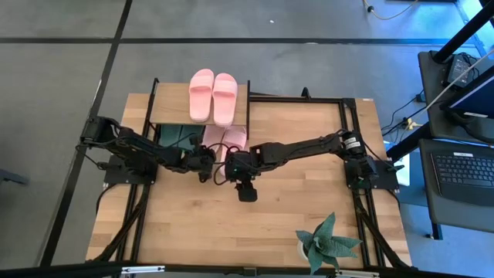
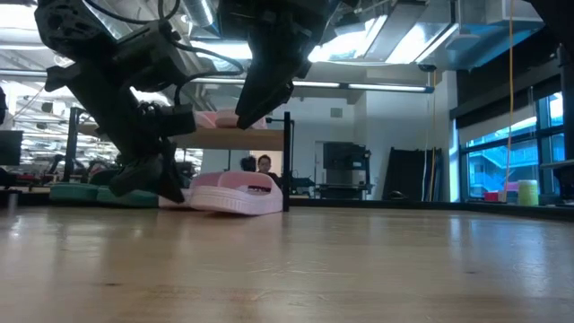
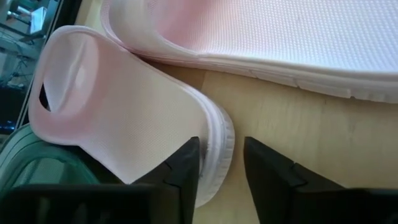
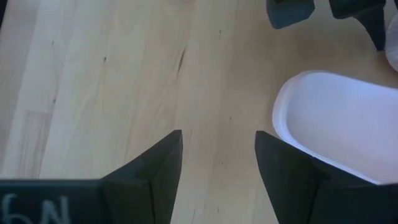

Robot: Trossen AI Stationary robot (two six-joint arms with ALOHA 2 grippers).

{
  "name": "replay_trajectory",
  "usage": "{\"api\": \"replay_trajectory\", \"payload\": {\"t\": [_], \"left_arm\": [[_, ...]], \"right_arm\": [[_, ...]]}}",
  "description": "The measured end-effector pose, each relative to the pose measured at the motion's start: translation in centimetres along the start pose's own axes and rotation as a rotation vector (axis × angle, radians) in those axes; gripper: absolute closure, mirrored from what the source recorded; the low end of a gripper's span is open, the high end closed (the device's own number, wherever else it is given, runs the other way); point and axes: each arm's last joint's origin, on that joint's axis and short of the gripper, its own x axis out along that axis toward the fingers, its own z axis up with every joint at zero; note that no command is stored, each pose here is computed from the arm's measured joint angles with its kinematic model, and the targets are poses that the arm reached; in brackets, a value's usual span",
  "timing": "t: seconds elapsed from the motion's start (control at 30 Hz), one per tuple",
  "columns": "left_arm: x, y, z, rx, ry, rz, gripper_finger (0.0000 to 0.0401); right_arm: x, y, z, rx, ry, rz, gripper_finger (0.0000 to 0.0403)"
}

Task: Pick and place slides into the shelf
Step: Adjust the slides under the shelf

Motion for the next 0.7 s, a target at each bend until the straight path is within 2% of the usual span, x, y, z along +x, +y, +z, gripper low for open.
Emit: {"api": "replay_trajectory", "payload": {"t": [0.17,0.3,0.53,0.7], "left_arm": [[0.0,0.0,0.0,0.001,0.001,-0.008,0.0244],[-0.2,-0.1,0.1,-0.006,-0.001,-0.082,0.0221],[-0.2,-0.3,0.0,-0.001,0.009,-0.140,0.0216],[-1.8,0.6,0.0,-0.010,0.003,-0.228,0.0215]], "right_arm": [[0.0,0.0,0.0,0.003,0.000,0.000,0.0201],[0.0,0.0,0.0,0.003,0.000,0.000,0.0201],[0.0,0.0,0.0,0.025,0.000,0.000,0.0201],[0.0,0.0,0.0,0.025,0.000,0.000,0.0201]]}}
